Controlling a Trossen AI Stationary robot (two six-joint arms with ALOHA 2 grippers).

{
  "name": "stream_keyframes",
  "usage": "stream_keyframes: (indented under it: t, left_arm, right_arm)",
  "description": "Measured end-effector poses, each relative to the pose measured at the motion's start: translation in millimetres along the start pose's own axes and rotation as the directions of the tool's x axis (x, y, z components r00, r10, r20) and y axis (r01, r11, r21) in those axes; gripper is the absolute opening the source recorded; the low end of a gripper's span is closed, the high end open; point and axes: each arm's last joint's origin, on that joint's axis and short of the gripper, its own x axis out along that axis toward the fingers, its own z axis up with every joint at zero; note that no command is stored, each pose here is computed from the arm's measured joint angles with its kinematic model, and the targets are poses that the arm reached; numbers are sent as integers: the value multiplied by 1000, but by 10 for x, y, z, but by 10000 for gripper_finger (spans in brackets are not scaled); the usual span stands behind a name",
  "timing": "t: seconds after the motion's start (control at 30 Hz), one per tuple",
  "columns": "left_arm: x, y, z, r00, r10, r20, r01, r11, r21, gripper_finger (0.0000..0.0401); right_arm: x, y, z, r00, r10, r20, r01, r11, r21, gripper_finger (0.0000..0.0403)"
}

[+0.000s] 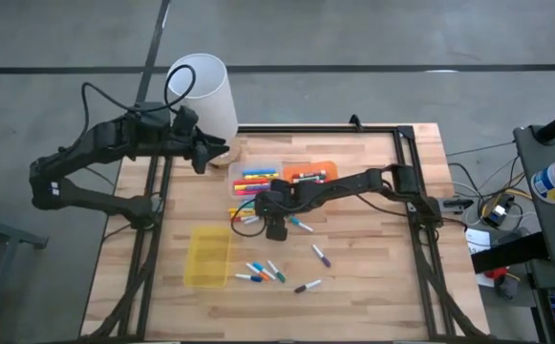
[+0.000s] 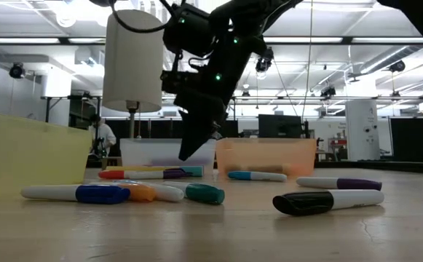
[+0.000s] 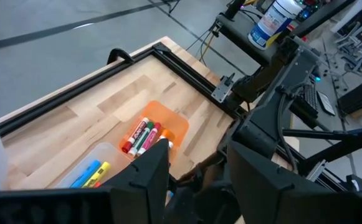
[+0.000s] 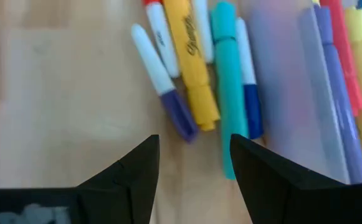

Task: Pick & Place Markers
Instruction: Put the light blue highlighter into the transparent bin

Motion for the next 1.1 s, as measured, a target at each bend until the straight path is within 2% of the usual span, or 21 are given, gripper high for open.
stream_keyframes:
  t: [0.27, 0.4, 0.6, 1.1]
  left_arm:
    - [2, 1, 0, 1000, 2, 1, -2, 1000, -2, 156]
    - [2, 2, 1, 1000, 3, 1, -3, 1000, -2, 156]
    - [2, 2, 1, 1000, 3, 2, -3, 1000, -3, 156]
    - [2, -3, 10, 1000, -2, 10, 2, 1000, -10, 156]
  right_arm:
    - [35, -193, -8, 1000, -20, -18, 21, 1000, 21, 187]
    - [51, -280, -9, 999, 40, -22, -39, 998, 38, 187]
    - [90, -361, -46, 999, 41, -32, -39, 998, 41, 187]
    - [174, -307, -117, 995, 95, -4, -95, 995, 36, 187]
